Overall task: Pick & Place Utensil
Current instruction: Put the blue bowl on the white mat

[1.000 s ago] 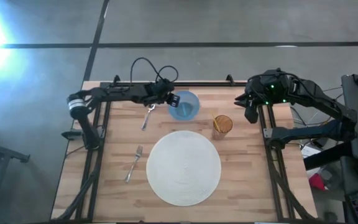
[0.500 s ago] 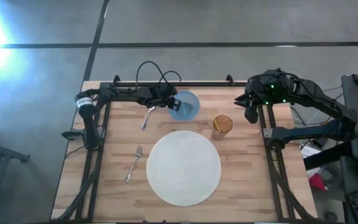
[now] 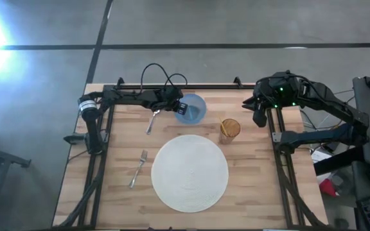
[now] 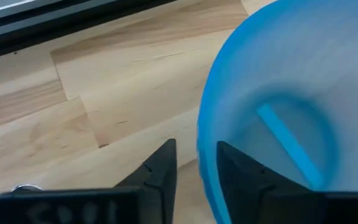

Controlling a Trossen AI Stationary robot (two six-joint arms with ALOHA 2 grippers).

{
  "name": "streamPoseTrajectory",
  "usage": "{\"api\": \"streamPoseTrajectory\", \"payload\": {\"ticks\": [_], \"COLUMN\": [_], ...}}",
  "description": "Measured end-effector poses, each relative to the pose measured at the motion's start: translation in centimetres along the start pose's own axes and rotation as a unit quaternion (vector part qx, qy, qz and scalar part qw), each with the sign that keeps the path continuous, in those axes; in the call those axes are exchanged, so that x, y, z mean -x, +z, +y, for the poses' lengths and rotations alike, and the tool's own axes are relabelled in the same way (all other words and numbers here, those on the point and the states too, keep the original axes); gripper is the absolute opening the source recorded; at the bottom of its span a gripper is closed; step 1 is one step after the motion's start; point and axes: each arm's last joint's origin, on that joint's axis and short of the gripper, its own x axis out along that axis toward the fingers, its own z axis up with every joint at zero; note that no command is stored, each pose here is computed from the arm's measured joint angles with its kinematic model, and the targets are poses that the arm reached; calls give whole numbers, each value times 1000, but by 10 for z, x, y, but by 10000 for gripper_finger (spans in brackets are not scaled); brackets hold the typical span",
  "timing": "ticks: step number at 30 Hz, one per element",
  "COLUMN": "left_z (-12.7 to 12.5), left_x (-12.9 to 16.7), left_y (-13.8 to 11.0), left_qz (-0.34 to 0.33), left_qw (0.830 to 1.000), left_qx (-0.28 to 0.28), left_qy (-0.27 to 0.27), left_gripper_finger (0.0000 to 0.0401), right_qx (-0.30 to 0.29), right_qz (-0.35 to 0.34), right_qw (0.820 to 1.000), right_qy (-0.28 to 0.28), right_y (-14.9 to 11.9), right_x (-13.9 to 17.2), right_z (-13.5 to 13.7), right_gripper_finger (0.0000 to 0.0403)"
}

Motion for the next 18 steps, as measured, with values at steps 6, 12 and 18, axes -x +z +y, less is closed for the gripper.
{"api": "streamPoseTrajectory", "payload": {"ticks": [6, 12, 18], "left_z": [0, 0, -1], "left_x": [0, 0, 1], "left_y": [1, 1, 3], "left_qz": [-9, -13, -16], "left_qw": [1000, 1000, 999], "left_qx": [-8, -21, -47], "left_qy": [0, 8, 7], "left_gripper_finger": [41, 5, 3], "right_qx": [0, 0, 0], "right_qz": [0, 0, 0], "right_qw": [1000, 1000, 1000], "right_qy": [0, 0, 0], "right_y": [0, 0, 0], "right_x": [0, 0, 0], "right_z": [0, 0, 0], "right_gripper_finger": [68, 68, 68]}}
